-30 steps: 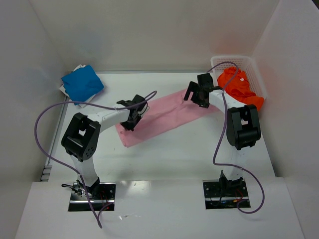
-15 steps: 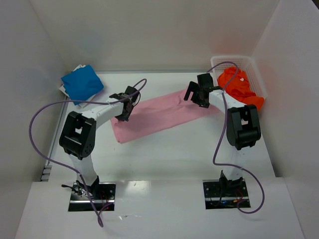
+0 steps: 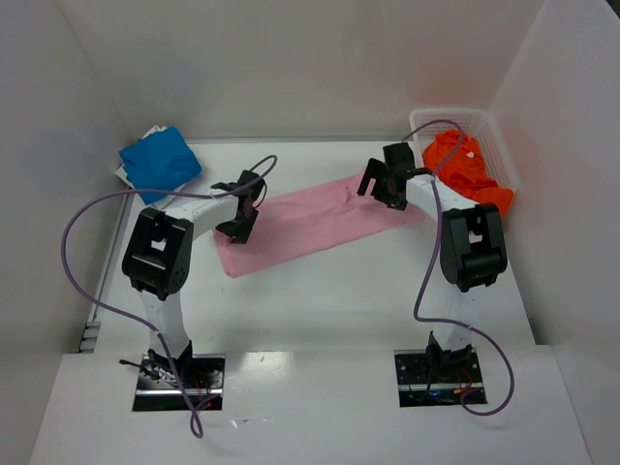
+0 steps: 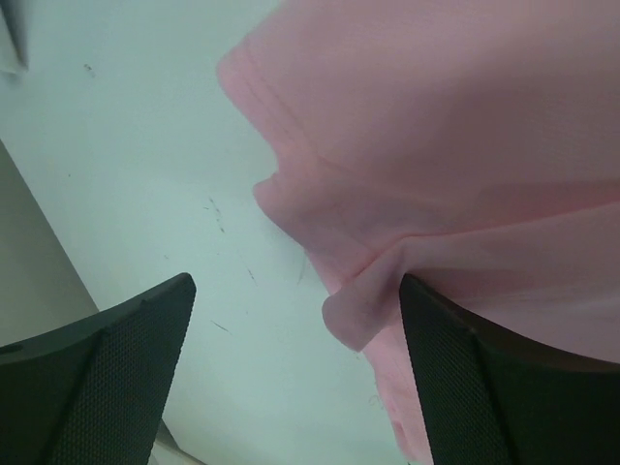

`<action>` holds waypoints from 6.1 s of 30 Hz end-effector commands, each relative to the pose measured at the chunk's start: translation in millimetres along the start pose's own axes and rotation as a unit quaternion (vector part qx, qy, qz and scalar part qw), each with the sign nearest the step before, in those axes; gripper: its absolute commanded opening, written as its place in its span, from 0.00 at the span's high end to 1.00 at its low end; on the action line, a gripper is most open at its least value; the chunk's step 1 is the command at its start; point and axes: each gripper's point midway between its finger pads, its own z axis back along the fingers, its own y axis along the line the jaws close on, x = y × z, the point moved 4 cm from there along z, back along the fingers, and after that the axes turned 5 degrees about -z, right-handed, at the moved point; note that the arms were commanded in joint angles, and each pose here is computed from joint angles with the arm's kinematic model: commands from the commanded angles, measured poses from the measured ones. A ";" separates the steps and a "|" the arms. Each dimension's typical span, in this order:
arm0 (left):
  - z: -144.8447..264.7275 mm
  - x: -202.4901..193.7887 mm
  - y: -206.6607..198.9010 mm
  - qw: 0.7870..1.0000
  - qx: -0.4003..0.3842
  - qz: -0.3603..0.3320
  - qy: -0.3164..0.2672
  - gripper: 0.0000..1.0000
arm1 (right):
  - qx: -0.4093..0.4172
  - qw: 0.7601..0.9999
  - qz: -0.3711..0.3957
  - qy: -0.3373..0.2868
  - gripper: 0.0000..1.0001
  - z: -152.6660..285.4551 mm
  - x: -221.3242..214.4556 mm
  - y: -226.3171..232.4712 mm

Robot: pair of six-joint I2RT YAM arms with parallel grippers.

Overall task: Fold and stack the t-shirts
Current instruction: Rotate the tshirt 90 degrees

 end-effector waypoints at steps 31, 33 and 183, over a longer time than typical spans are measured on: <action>51.1 41.6 -10.3 0.938 -0.193 -0.210 -0.195 0.00 | 0.020 0.998 -0.010 -0.058 0.00 40.6 30.9 -0.9; 40.0 35.9 -13.7 0.942 -0.180 -0.226 -0.173 0.00 | 0.017 0.998 -0.014 -0.060 0.00 42.4 32.1 -5.1; 137.3 -82.0 -257.2 0.840 -0.539 -0.026 0.056 0.00 | 0.116 0.992 0.055 -0.009 0.01 -53.2 10.3 107.0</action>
